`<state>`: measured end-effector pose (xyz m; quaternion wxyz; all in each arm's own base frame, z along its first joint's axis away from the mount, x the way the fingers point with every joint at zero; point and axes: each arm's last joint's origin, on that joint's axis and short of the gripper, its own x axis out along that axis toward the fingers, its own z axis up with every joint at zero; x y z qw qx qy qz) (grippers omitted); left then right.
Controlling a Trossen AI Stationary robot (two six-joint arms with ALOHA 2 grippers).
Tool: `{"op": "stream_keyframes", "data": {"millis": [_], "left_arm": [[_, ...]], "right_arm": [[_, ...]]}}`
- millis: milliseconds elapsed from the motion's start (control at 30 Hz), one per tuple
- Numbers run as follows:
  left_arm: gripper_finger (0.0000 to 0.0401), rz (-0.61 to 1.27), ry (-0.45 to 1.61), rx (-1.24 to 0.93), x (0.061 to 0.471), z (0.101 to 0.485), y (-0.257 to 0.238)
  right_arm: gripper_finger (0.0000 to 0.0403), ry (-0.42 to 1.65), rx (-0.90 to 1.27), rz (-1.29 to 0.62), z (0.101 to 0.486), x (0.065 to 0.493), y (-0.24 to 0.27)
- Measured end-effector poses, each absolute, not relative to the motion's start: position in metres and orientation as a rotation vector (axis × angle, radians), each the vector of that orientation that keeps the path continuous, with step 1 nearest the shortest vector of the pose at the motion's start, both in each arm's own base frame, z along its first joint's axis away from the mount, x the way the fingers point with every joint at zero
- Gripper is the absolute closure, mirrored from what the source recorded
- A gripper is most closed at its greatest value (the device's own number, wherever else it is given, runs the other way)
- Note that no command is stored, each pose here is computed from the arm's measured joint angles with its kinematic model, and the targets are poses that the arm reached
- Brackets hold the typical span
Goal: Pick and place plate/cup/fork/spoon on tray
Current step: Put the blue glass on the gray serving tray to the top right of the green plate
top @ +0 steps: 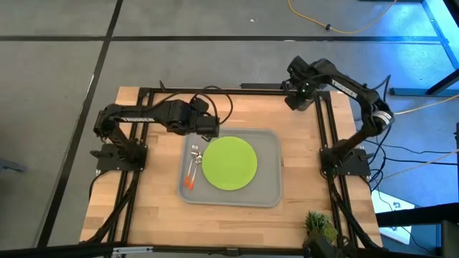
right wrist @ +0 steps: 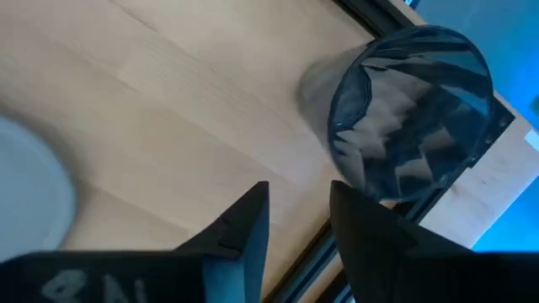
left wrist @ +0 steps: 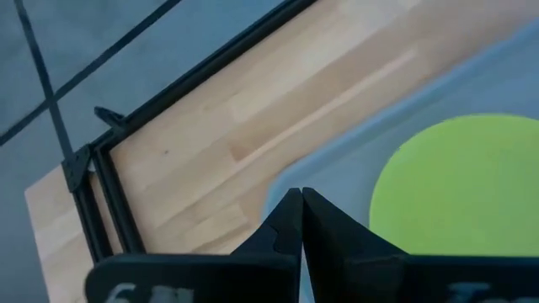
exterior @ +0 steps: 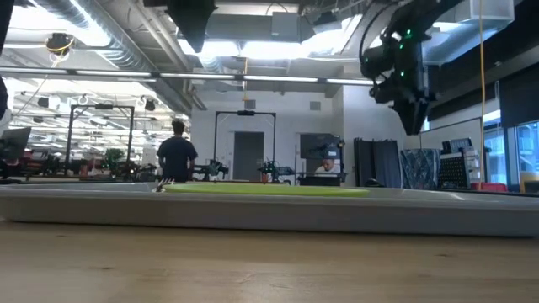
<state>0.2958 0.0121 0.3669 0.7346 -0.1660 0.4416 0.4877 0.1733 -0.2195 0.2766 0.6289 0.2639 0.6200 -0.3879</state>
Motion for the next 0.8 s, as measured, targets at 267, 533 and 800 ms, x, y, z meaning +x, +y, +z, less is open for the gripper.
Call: {"op": "stream_keyframes", "data": {"millis": [267, 533, 800], "left_arm": [[0.0401, 1.115, 0.965, -0.392, 0.295, 0.367, 0.026], [0.0401, 1.116, 0.964, -0.425, 0.296, 0.367, 0.031], [0.0401, 1.116, 0.964, -0.426, 0.296, 0.367, 0.031]], "right_arm": [[0.0274, 1.423, 0.594, -0.89, 0.251, 0.173, -0.252], [0.028, 1.488, 0.66, -0.897, 0.227, 0.167, -0.27], [0.0387, 1.516, 0.617, -0.858, 0.23, 0.167, -0.271]]}}
